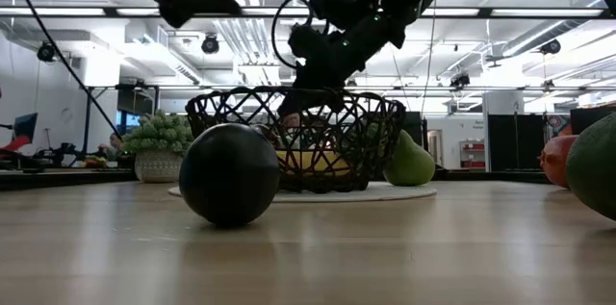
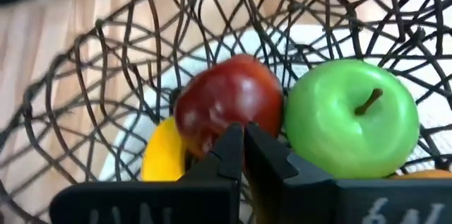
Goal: Build produce basket
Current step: Put the red apple into the wire basket
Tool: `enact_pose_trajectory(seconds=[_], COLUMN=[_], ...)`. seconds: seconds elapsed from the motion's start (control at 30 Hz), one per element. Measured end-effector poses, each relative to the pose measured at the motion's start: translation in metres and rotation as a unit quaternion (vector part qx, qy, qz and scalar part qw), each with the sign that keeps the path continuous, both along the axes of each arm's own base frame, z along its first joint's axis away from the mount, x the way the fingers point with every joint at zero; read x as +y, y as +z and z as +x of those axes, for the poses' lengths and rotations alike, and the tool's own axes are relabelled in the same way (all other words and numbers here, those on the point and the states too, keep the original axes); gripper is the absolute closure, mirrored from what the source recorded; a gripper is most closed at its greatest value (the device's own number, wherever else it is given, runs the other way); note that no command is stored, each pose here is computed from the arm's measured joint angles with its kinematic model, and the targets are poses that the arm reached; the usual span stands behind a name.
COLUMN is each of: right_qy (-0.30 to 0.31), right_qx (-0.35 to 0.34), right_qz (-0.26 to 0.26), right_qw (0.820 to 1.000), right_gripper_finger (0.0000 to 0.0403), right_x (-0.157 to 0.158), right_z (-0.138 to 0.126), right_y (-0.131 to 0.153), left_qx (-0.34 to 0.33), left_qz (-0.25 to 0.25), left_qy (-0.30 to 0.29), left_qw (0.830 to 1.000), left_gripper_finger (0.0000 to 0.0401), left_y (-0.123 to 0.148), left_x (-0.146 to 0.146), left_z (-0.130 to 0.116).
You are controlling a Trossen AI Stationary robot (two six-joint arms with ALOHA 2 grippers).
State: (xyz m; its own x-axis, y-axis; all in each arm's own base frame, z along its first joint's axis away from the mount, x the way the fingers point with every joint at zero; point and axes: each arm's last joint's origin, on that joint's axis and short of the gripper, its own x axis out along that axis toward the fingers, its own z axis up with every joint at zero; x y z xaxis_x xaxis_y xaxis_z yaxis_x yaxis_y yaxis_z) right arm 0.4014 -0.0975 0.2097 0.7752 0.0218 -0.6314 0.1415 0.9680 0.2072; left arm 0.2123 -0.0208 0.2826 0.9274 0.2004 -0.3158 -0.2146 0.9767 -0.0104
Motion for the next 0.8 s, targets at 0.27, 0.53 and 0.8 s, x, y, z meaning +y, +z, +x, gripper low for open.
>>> enact_pose_trajectory(seconds=[0.27, 0.53, 0.8], right_qy=[0.012, -0.020, -0.043], right_qx=[0.079, 0.057, 0.072], right_qz=[0.005, 0.033, 0.055], right_qw=[0.997, 0.998, 0.995], right_gripper_finger=[0.0394, 0.0394, 0.0394], right_x=[0.003, 0.002, -0.001], right_z=[-0.021, -0.004, 0.008], right_y=[0.015, -0.019, -0.048], left_qx=[0.021, 0.113, 0.249], left_qz=[-0.015, 0.017, -0.019], left_qy=[-0.013, 0.074, 0.177], left_qw=[1.000, 0.991, 0.952], left_gripper_finger=[0.0400, 0.0400, 0.0400], left_y=[-0.006, -0.029, -0.036], left_x=[-0.011, -0.007, 0.001], left_z=[-0.005, -0.002, -0.032])
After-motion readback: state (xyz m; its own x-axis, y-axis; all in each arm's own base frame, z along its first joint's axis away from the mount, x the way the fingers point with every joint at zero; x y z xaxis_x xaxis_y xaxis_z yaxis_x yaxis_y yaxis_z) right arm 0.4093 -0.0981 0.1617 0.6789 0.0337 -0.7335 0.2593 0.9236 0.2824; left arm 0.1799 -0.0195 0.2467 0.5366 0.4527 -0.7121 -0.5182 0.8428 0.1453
